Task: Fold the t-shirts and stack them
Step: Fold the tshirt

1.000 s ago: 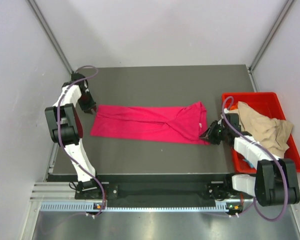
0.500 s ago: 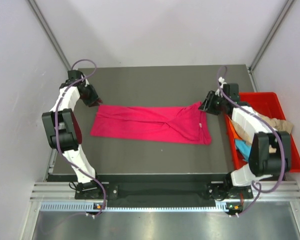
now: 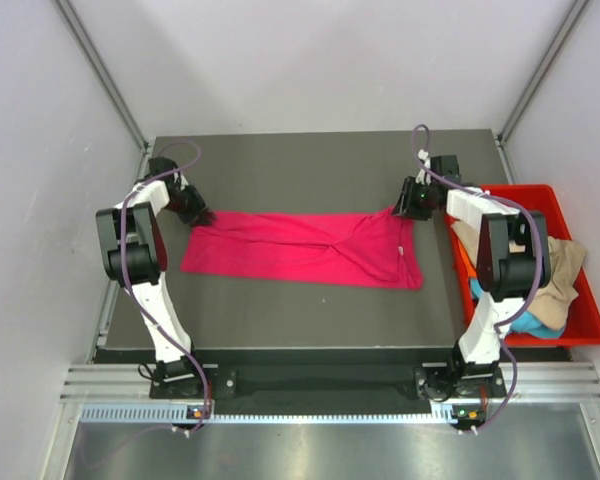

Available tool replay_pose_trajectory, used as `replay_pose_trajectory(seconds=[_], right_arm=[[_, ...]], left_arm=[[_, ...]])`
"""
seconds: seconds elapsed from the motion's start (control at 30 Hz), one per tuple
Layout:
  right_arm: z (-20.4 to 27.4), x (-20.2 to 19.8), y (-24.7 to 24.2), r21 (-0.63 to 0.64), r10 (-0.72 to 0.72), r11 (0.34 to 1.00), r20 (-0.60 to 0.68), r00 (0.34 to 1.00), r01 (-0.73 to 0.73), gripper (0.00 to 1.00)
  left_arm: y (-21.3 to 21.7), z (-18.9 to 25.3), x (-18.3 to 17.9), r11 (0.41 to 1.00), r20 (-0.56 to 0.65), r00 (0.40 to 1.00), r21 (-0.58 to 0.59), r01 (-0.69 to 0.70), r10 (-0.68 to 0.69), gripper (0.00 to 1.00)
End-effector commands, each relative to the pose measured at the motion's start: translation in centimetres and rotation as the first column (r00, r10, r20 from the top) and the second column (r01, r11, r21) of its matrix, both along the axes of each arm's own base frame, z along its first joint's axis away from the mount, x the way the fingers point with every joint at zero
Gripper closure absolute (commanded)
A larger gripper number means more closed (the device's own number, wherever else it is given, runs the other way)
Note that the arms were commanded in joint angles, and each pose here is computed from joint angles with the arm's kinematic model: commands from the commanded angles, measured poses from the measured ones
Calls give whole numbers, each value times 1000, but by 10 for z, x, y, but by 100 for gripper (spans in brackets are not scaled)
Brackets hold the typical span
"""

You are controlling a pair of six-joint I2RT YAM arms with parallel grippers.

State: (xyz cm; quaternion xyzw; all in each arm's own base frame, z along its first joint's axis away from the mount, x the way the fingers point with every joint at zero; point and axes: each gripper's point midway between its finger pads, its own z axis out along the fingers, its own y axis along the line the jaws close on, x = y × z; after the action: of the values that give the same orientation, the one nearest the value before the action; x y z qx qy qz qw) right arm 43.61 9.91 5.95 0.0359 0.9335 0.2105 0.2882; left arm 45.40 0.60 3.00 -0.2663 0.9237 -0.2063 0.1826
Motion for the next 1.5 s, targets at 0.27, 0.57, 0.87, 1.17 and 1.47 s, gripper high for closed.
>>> replay_pose_trajectory(seconds=[0.27, 0.57, 0.87, 1.17, 1.47], right_arm=[[6, 18, -8, -28, -1, 1000, 53, 999, 3, 62], [11, 18, -14, -57, -7, 998, 62, 998, 10, 62], [-1, 13, -5, -7, 2, 1000, 33, 999, -2, 63], [5, 10, -12, 5, -47, 999, 18, 999, 47, 100], [21, -18, -35, -52, -124, 991, 3, 992, 124, 100]], left_arm=[[19, -9, 1, 993, -13, 999, 113, -35, 37, 69], [20, -8, 1, 993, -15, 999, 111, -44, 46, 68], [20, -11, -1, 993, -25, 999, 114, -43, 46, 68], [31, -12, -3, 983, -40, 997, 177, -54, 62, 68], [56, -12, -9, 950, -76, 992, 303, -78, 105, 67]])
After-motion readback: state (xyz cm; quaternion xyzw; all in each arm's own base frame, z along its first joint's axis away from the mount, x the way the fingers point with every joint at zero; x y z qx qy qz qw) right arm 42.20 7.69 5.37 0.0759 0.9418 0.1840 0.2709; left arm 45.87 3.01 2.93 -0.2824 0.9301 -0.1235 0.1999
